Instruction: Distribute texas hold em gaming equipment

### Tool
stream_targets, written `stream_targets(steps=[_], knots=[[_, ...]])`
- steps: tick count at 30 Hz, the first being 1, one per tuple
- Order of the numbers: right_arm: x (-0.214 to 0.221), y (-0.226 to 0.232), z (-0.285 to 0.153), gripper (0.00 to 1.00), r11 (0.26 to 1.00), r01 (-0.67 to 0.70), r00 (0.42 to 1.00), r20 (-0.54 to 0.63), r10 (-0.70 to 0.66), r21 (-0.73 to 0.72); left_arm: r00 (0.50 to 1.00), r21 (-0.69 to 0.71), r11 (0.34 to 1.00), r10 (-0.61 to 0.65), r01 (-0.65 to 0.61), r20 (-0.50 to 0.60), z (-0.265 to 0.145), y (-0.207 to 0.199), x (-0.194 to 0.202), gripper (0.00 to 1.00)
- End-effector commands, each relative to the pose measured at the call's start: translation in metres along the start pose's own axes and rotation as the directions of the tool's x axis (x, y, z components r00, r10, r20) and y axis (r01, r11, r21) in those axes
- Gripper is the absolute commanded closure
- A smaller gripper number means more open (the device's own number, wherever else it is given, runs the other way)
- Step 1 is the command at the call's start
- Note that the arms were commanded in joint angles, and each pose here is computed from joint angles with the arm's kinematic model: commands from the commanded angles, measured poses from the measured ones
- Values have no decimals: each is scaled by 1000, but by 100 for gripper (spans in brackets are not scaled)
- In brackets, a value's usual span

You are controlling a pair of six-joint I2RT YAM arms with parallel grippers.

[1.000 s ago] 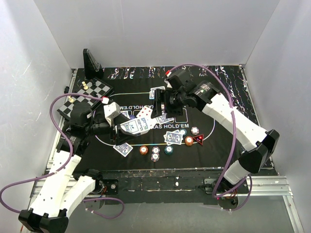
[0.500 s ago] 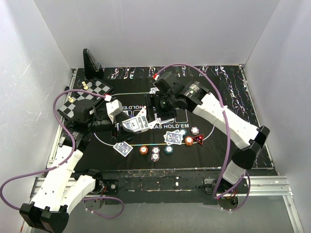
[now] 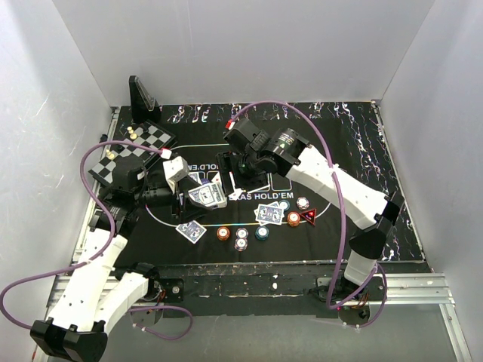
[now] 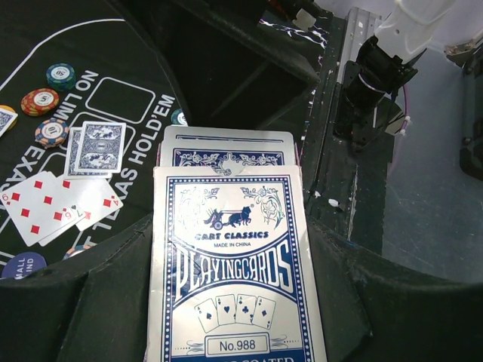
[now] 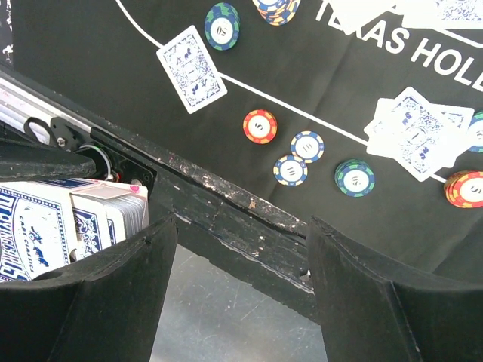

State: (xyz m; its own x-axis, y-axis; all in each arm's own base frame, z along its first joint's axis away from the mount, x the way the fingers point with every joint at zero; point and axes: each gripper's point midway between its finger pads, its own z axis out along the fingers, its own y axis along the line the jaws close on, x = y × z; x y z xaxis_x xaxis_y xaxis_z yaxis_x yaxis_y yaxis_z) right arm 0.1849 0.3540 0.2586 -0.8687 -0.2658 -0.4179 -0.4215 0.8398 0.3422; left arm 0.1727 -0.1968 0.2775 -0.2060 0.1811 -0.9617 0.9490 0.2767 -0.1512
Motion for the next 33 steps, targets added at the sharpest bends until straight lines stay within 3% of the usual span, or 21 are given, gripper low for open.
stream_targets(steps=[1, 7, 12, 16, 19, 24, 28, 33], knots=[[-3, 62, -11, 23, 982, 17, 999, 34, -11, -186, 995, 6, 996, 85, -85, 51, 0, -1, -19, 100], [-7, 83, -21, 21, 957, 34, 998, 62, -17, -288, 996, 7, 997, 79, -79, 52, -1, -2, -18, 100], [-9, 20, -28, 17, 988, -53, 995, 81, 65, -147, 995, 4, 996, 83, -84, 61, -3, -6, -21, 100], [-19, -11, -61, 14, 952, -145, 966, 170, 195, -268, 995, 9, 997, 81, -82, 64, -5, -9, -21, 100], [-21, -4, -81, 11, 890, -133, 951, 198, 239, -435, 995, 11, 997, 78, -79, 65, -5, -10, -21, 100], [-14, 35, -94, 10, 714, -83, 959, 140, 248, -695, 996, 9, 997, 71, -72, 62, -5, -10, -20, 100], [-18, 55, -98, 9, 581, -51, 962, 117, 248, -812, 995, 5, 997, 75, -75, 71, -6, -10, -25, 100], [-22, 63, -89, 9, 531, -66, 968, 75, 239, -845, 994, 8, 997, 76, -77, 78, -6, -11, -29, 100]])
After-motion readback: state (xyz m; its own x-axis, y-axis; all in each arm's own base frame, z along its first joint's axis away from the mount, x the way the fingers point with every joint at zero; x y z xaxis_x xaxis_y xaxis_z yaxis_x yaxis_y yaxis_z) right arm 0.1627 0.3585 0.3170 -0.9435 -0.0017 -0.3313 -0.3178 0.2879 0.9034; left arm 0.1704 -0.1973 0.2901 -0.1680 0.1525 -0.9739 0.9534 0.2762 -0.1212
